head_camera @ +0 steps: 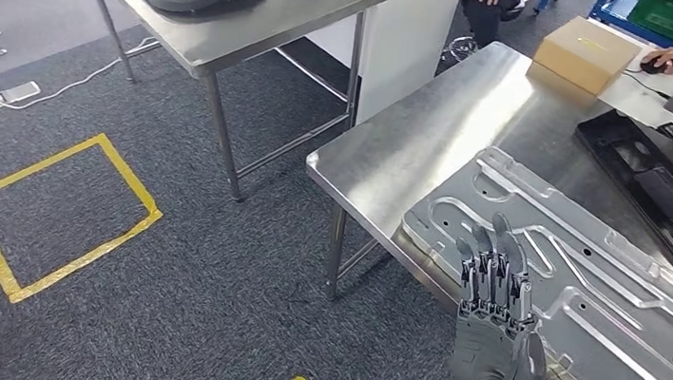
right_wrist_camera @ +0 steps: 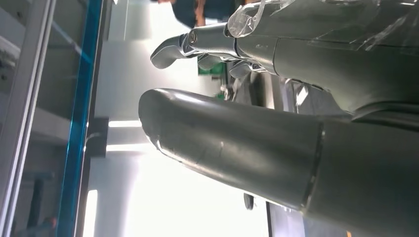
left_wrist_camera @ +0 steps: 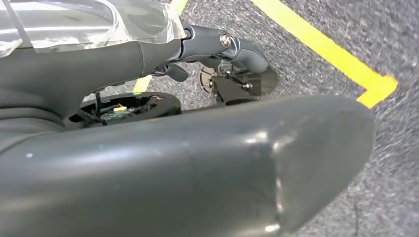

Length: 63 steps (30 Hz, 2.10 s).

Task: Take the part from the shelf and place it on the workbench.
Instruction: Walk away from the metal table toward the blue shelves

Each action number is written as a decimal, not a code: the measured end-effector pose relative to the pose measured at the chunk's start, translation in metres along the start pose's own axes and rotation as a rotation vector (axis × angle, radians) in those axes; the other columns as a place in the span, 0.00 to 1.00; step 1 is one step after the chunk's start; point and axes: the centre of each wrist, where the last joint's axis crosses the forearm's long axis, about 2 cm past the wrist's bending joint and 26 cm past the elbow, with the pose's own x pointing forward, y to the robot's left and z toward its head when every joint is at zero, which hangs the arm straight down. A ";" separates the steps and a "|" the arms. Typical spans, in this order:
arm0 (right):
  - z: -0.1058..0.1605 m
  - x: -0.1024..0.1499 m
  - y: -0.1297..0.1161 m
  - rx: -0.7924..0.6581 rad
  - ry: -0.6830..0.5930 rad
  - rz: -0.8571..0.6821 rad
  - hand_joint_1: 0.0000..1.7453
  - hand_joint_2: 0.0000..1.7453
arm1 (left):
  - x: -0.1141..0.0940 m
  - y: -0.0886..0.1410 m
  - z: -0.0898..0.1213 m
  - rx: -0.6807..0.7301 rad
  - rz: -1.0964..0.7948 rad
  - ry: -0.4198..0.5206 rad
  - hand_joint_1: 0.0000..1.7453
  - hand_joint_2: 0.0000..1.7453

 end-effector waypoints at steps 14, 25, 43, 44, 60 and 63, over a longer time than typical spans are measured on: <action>-0.001 0.000 0.000 0.015 0.000 0.006 0.00 0.00 | -0.001 0.000 0.000 -0.009 -0.003 -0.002 0.00 0.00; -0.001 0.000 -0.001 0.019 -0.004 0.015 0.00 0.00 | 0.001 0.001 0.000 -0.013 -0.005 -0.008 0.00 0.00; -0.003 -0.002 0.000 0.066 0.032 -0.088 0.00 0.00 | -0.001 0.002 0.000 -0.017 -0.009 -0.012 0.00 0.00; -0.003 -0.002 0.000 0.072 0.035 -0.101 0.00 0.00 | -0.001 0.002 0.000 -0.019 -0.011 -0.013 0.00 0.00; -0.001 -0.005 -0.002 0.096 0.053 -0.117 0.00 0.00 | 0.001 0.001 0.000 -0.031 -0.019 -0.016 0.00 0.00; -0.001 -0.005 -0.002 0.100 0.053 -0.114 0.00 0.00 | 0.000 0.001 0.000 -0.031 -0.020 -0.014 0.00 0.00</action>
